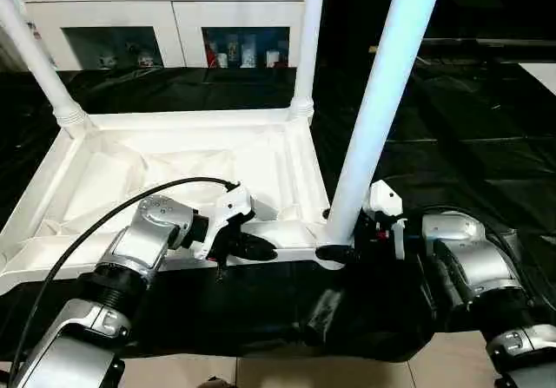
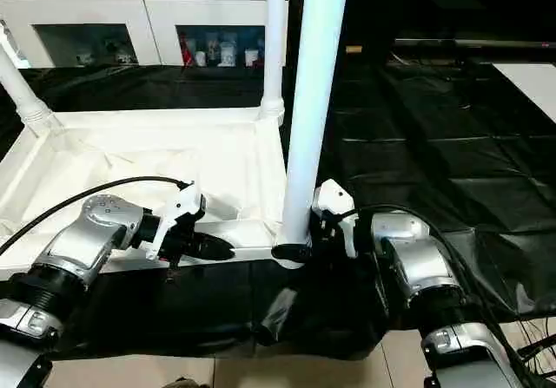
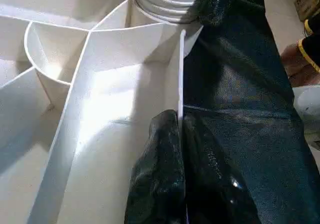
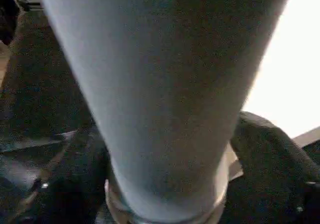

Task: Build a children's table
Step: Rotate leg to tighten

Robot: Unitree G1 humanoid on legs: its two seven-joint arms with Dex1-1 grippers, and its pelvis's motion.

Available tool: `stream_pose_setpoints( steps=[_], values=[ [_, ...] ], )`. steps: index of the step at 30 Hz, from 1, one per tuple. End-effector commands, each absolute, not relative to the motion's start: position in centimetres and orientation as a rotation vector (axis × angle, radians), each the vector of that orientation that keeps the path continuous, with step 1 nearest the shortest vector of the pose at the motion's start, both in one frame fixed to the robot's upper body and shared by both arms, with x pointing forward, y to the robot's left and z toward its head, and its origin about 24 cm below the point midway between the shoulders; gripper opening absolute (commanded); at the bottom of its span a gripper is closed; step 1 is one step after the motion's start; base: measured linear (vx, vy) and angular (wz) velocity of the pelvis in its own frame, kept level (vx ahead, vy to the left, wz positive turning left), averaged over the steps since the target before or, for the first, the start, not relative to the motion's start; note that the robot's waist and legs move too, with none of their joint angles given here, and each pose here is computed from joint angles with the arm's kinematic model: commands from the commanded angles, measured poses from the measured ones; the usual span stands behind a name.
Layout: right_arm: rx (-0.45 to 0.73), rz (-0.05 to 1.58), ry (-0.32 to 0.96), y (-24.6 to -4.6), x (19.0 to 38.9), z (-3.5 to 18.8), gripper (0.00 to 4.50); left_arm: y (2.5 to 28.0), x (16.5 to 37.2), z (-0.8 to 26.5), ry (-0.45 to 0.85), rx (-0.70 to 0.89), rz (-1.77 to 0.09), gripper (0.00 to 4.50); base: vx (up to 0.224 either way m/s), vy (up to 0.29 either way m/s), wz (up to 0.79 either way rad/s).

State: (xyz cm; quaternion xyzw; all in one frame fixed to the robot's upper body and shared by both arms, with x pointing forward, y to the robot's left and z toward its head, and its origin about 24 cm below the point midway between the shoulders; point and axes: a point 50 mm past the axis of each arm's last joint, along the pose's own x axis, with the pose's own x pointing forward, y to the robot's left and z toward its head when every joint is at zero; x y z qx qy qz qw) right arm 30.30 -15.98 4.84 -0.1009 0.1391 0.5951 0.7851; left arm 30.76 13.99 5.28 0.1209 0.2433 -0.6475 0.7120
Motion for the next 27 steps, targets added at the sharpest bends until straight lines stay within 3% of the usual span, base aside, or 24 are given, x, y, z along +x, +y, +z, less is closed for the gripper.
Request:
stream_pose_setpoints(
  steps=[1, 8, 17, 22, 27],
  values=[
    [-0.224, 1.297, 0.298, -15.7, 30.2, 5.0, 3.35, 13.6, 30.2, 4.7, 0.567, 0.252, -1.462, 0.0, 0.0, 0.0, 0.0],
    [-0.225, 1.292, 0.305, -15.7, 30.2, 4.8, 2.78, 13.5, 30.1, 4.6, 0.576, 0.254, -1.465, 0.0, 0.0, 0.0, 0.0],
    [-0.193, 1.24, 0.303, -15.4, 30.3, 4.3, 2.66, 13.4, 30.1, 4.5, 0.578, 0.243, -1.466, 0.0, 0.0, 0.0, 0.0],
    [-0.136, 1.121, 0.292, -14.8, 31.0, 3.6, 2.66, 12.8, 30.8, 4.4, 0.545, 0.245, -1.385, 0.0, 0.0, 0.0, 0.0],
    [-0.05, 0.824, 0.322, -13.0, 32.4, 2.0, 2.65, 10.9, 32.4, 3.7, 0.52, 0.224, -1.191, 0.0, 0.0, 0.0, 0.0]
  ],
)
